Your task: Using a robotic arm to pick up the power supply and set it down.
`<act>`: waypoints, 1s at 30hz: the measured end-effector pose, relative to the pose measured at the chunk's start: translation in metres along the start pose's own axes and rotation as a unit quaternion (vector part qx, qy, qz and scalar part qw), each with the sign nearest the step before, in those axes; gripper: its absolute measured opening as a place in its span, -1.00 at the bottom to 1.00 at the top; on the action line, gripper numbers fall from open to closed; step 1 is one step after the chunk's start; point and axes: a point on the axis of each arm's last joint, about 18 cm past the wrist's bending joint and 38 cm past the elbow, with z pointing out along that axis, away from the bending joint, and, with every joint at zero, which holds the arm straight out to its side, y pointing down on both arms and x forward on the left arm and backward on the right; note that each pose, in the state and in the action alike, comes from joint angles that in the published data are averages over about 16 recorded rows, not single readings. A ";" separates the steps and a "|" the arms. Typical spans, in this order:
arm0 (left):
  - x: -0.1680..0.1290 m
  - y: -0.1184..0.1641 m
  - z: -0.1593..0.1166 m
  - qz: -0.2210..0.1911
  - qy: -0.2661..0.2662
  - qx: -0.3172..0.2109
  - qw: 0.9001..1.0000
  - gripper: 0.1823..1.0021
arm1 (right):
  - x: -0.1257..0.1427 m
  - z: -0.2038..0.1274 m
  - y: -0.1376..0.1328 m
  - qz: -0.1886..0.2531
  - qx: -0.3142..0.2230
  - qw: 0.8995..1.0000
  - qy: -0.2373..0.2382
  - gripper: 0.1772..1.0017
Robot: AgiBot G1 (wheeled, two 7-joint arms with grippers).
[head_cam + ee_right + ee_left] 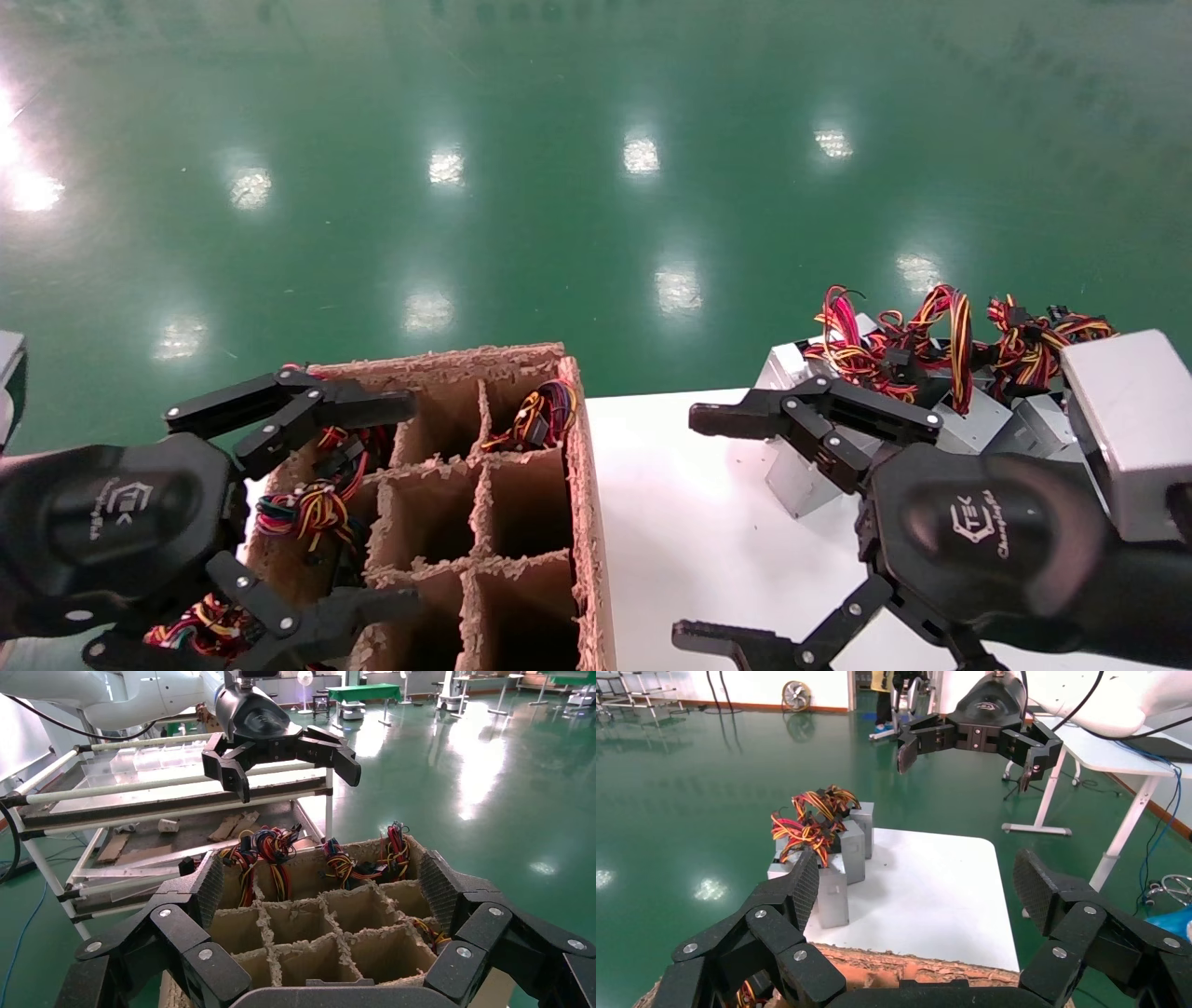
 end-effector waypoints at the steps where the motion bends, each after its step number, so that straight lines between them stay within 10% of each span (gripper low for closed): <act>1: 0.000 0.000 0.000 0.000 0.000 0.000 1.000 1.00 | 0.000 0.000 0.000 0.000 0.000 1.000 0.000 1.00; 30: 0.000 0.000 0.000 0.000 0.000 0.000 1.000 1.00 | 0.000 0.000 0.000 0.000 0.000 1.000 0.000 1.00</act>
